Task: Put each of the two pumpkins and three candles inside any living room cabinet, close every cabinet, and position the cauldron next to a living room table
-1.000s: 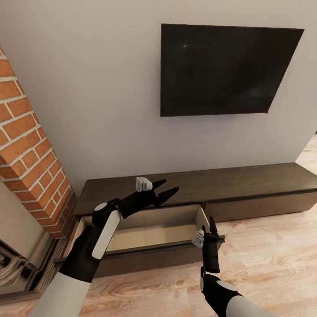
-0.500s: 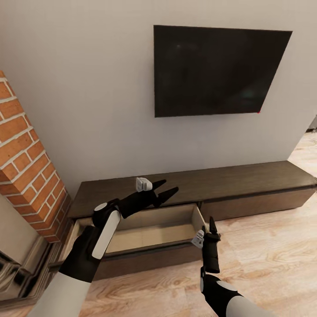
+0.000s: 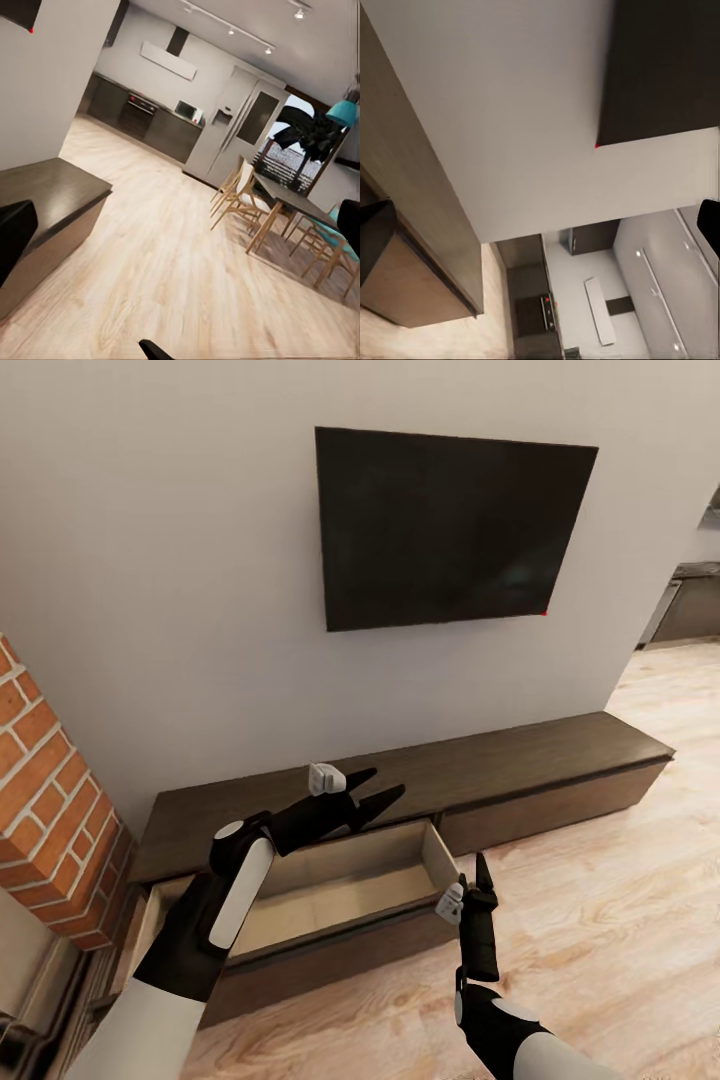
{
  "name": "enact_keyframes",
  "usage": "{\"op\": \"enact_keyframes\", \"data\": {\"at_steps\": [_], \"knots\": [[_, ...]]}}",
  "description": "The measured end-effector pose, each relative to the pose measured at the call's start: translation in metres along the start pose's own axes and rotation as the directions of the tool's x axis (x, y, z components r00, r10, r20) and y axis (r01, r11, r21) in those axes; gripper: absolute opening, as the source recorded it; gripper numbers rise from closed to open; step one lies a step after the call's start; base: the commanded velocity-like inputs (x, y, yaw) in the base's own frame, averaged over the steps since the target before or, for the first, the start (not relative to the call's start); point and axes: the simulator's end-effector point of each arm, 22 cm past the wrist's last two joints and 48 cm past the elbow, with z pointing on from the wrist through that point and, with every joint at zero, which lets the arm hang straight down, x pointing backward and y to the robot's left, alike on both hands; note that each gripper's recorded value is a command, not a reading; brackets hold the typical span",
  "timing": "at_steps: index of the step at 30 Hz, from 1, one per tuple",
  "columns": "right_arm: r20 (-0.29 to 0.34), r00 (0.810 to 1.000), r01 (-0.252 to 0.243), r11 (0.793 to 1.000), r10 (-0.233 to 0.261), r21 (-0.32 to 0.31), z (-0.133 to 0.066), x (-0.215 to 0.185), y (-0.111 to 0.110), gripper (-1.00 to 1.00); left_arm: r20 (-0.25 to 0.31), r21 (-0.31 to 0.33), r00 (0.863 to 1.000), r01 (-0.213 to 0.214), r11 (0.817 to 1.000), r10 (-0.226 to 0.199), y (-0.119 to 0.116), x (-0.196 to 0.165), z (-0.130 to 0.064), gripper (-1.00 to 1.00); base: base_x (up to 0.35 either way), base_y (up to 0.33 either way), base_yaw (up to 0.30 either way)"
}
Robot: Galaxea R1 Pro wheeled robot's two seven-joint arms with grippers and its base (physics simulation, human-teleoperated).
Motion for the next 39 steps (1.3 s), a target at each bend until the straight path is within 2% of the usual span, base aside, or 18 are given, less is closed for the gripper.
{"op": "enact_keyframes", "data": {"at_steps": [6, 21, 25, 27, 28, 29, 30, 31, 33, 35, 37, 39], "knots": [[0.001, 1.0, 0.0, 1.0, 0.0, 0.003, 0.0, 0.0, -0.002, 1.0, 0.002, 0.002, 1.0, -0.005, 1.0, 0.005, -0.002, -0.002, 0.0, 1.0, 0.0, 0.206, -0.247], [-0.01, 1.0, -0.008, 1.0, 0.009, 0.019, 0.005, 0.005, -0.012, 1.0, -0.002, -0.002, 1.0, -0.015, 1.0, 0.015, -0.005, -0.005, 0.0, 1.0, 0.0, 0.008, -0.248], [-0.083, 0.993, -0.088, 0.996, 0.089, 0.01, 0.003, 0.02, -0.008, 1.0, -0.011, -0.008, 1.0, -0.01, 1.0, 0.01, -0.004, -0.003, -0.001, 1.0, 0.0, 0.0, -0.271], [-0.117, 0.985, -0.126, 0.992, 0.126, 0.011, 0.002, 0.028, -0.006, 1.0, -0.023, -0.016, 1.0, 0.004, 1.0, -0.004, 0.001, 0.004, -0.001, 1.0, 0.0, 0.0, -0.279], [-0.132, 0.977, -0.168, 0.986, 0.169, 0.015, 0.0, 0.032, -0.005, 1.0, -0.033, -0.024, 0.999, 0.017, 1.0, -0.018, 0.005, 0.01, -0.001, 1.0, 0.0, 0.0, -0.28], [-0.136, 0.973, -0.186, 0.982, 0.186, 0.016, -0.001, 0.034, -0.004, 1.0, -0.036, -0.027, 0.999, 0.022, 0.999, -0.023, 0.007, 0.013, -0.001, 1.0, 0.0, 0.0, -0.28], [-0.143, 0.965, -0.221, 0.975, 0.221, 0.019, -0.004, 0.036, -0.002, 1.0, -0.042, -0.032, 0.999, 0.03, 0.999, -0.032, 0.01, 0.017, -0.001, 1.0, 0.0, 0.0, -0.281], [-0.175, 0.939, -0.295, 0.955, 0.296, 0.036, -0.009, 0.045, 0.001, 1.0, -0.054, -0.042, 0.997, 0.046, 0.998, -0.048, 0.015, 0.025, -0.002, 1.0, 0.0, 0.0, -0.281], [-0.227, 0.911, -0.341, 0.938, 0.345, 0.056, -0.014, 0.058, 0.004, 1.0, -0.061, -0.049, 0.996, 0.055, 0.997, -0.058, 0.018, 0.029, -0.003, 1.0, 0.0, 0.0, -0.281], [-0.261, 0.893, -0.363, 0.929, 0.368, 0.068, -0.017, 0.066, 0.006, 1.0, -0.064, -0.052, 0.996, 0.058, 0.997, -0.061, 0.02, 0.031, -0.003, 1.0, 0.0, 0.0, -0.281], [-0.276, 0.883, -0.374, 0.924, 0.38, 0.076, -0.018, 0.071, 0.006, 1.0, -0.066, -0.055, 0.996, 0.058, 0.997, -0.062, 0.021, 0.031, -0.004, 1.0, 0.0, 0.0, -0.281], [-0.288, 0.867, -0.399, 0.913, 0.407, 0.088, -0.018, 0.076, 0.007, 1.0, -0.078, -0.07, 0.995, 0.048, 0.996, -0.053, 0.029, 0.032, -0.012, 1.0, 0.0, 0.0, -0.281]]}}
